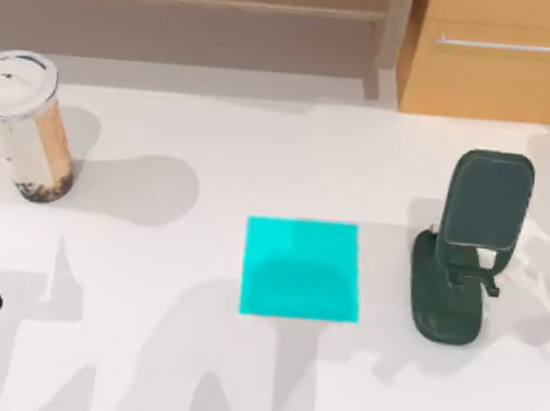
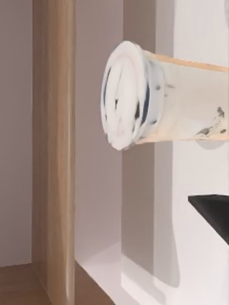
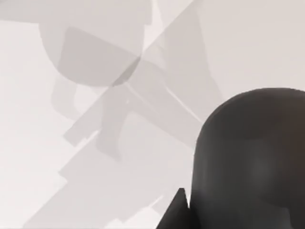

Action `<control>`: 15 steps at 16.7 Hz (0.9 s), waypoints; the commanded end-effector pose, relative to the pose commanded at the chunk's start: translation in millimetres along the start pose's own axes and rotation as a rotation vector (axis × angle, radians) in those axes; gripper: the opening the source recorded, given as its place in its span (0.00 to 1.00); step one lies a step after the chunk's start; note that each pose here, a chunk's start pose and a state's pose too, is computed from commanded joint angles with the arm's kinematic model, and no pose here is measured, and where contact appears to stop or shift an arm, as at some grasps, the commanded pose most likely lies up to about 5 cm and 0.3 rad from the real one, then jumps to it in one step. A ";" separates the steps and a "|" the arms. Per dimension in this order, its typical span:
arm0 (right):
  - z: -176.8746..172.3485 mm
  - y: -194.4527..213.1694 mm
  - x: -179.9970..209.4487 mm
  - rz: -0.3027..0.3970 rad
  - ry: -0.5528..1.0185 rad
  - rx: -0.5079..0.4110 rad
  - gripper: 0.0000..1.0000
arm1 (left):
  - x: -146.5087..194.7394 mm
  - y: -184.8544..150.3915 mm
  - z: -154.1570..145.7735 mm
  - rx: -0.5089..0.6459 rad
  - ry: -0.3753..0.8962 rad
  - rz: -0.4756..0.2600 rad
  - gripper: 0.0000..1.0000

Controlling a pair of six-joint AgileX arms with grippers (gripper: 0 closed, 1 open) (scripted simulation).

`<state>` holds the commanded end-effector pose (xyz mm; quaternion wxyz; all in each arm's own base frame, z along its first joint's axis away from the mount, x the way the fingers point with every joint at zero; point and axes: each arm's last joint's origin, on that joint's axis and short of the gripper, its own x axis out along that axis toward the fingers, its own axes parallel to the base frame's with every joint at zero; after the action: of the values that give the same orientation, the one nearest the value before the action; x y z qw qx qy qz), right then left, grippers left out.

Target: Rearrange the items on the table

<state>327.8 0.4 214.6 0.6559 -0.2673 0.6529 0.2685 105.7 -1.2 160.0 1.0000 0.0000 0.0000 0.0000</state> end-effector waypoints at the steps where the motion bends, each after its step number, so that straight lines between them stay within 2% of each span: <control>1: 0.0 0.0 0.0 0.000 0.000 0.000 0.00 | 0.0 0.0 0.0 0.000 0.000 0.000 1.00; 5: 2.1 0.0 -1.2 -0.007 -0.009 -0.012 0.00 | 0.0 0.0 0.0 0.000 0.000 0.000 1.00; 8: 14.7 4.1 -32.4 -0.104 -0.120 -0.136 0.00 | 0.0 0.0 0.0 0.000 0.000 0.000 1.00; 11: 36.2 19.9 -81.6 -0.256 -0.278 -0.382 0.00 | 0.0 0.0 0.0 0.000 0.000 0.000 1.00; 15: 69.2 59.2 -141.0 -0.462 -0.445 -0.821 0.00 | 0.0 0.0 0.0 0.000 0.000 0.000 1.00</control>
<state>335.2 90.7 355.9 0.6620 -0.5762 0.2626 0.4009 105.7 -1.2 160.0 1.0000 0.0000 0.0000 0.0000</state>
